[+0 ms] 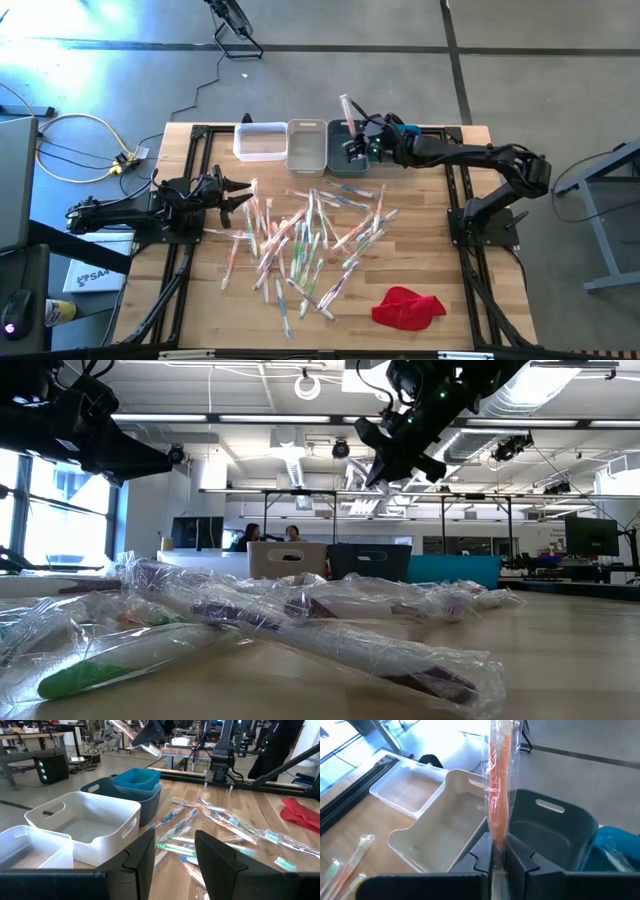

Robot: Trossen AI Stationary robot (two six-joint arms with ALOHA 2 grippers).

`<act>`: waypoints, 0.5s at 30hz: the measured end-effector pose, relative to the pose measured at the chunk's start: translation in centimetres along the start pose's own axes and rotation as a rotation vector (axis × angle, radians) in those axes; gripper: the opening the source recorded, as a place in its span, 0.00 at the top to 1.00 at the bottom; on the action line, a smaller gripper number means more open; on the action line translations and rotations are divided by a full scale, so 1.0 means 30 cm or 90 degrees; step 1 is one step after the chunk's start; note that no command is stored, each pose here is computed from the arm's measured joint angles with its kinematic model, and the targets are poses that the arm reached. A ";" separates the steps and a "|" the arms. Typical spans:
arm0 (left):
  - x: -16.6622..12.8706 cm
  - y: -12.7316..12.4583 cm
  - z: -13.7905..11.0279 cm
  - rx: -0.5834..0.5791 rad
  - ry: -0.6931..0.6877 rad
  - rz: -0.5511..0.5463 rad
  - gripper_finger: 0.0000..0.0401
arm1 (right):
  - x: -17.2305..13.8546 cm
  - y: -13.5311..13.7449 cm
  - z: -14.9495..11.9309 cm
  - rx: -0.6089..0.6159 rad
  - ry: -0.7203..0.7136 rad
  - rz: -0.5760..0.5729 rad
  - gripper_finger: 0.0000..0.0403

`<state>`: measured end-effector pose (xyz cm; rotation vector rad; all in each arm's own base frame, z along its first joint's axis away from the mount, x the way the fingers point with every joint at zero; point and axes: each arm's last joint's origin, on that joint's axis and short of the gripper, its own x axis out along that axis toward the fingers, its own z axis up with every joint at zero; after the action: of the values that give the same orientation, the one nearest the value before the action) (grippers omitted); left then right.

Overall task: Pick & Place Toothbrushes
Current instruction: Put the orange toothbrush into the dark green bin

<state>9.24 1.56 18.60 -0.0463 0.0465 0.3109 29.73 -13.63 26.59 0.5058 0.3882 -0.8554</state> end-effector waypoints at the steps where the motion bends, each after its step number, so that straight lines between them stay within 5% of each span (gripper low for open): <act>1: 0.000 0.000 0.000 0.000 0.000 0.000 0.66 | 0.000 -0.001 0.001 -0.004 -0.001 0.000 0.96; 15: 0.000 0.000 0.000 0.000 0.000 0.000 0.66 | 0.028 -0.088 0.048 -0.038 -0.016 -0.049 0.96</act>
<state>9.25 1.56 18.61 -0.0463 0.0457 0.3104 28.33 -16.42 26.62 0.4263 0.4114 -0.9215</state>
